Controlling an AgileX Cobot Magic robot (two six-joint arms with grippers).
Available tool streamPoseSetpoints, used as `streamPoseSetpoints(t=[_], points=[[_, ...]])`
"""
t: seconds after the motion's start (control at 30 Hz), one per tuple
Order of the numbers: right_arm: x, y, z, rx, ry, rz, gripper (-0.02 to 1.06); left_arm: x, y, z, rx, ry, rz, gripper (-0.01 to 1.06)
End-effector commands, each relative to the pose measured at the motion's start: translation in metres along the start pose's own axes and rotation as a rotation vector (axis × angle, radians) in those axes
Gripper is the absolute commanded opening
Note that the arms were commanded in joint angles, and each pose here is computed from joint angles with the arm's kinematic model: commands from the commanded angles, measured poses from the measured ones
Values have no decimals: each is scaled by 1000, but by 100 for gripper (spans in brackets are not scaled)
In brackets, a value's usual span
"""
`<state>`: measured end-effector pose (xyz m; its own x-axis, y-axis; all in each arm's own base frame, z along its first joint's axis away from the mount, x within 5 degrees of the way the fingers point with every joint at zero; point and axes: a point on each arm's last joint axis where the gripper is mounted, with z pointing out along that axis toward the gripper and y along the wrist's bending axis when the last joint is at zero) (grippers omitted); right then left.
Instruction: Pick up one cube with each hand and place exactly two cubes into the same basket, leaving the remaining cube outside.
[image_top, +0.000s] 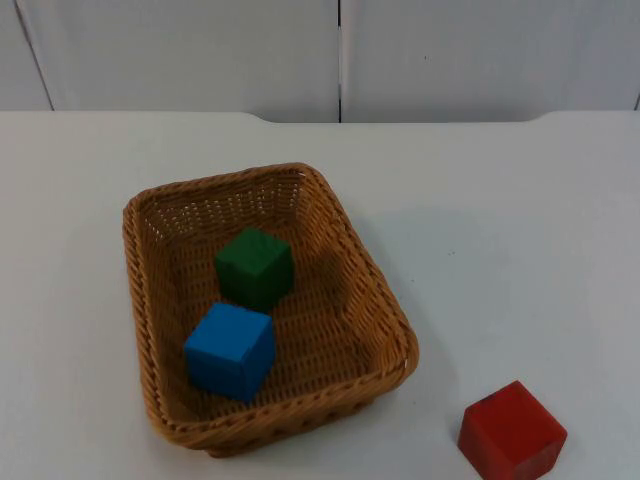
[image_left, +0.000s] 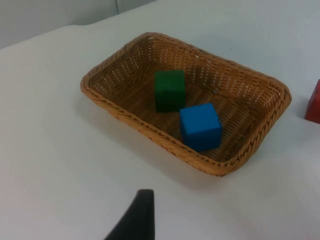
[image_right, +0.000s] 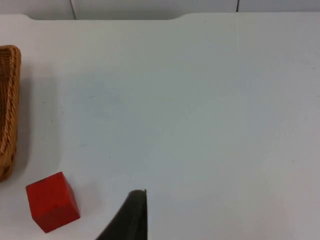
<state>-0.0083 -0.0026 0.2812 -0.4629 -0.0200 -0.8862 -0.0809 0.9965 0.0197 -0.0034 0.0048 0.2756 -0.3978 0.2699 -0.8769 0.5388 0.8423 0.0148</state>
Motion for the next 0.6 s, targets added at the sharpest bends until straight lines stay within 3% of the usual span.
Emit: streamPoseSetpoints(t=[0.0,0.23,0.57], points=[[0,0,1,5,-9,2,105,0,1,1,-3,-9,5,100],[0,0,1,5,-9,2,105,0,1,1,-16,-9,-1,100],[0,0,1,5,-9,2,105,1,0,1,-114,-7,-55,100]])
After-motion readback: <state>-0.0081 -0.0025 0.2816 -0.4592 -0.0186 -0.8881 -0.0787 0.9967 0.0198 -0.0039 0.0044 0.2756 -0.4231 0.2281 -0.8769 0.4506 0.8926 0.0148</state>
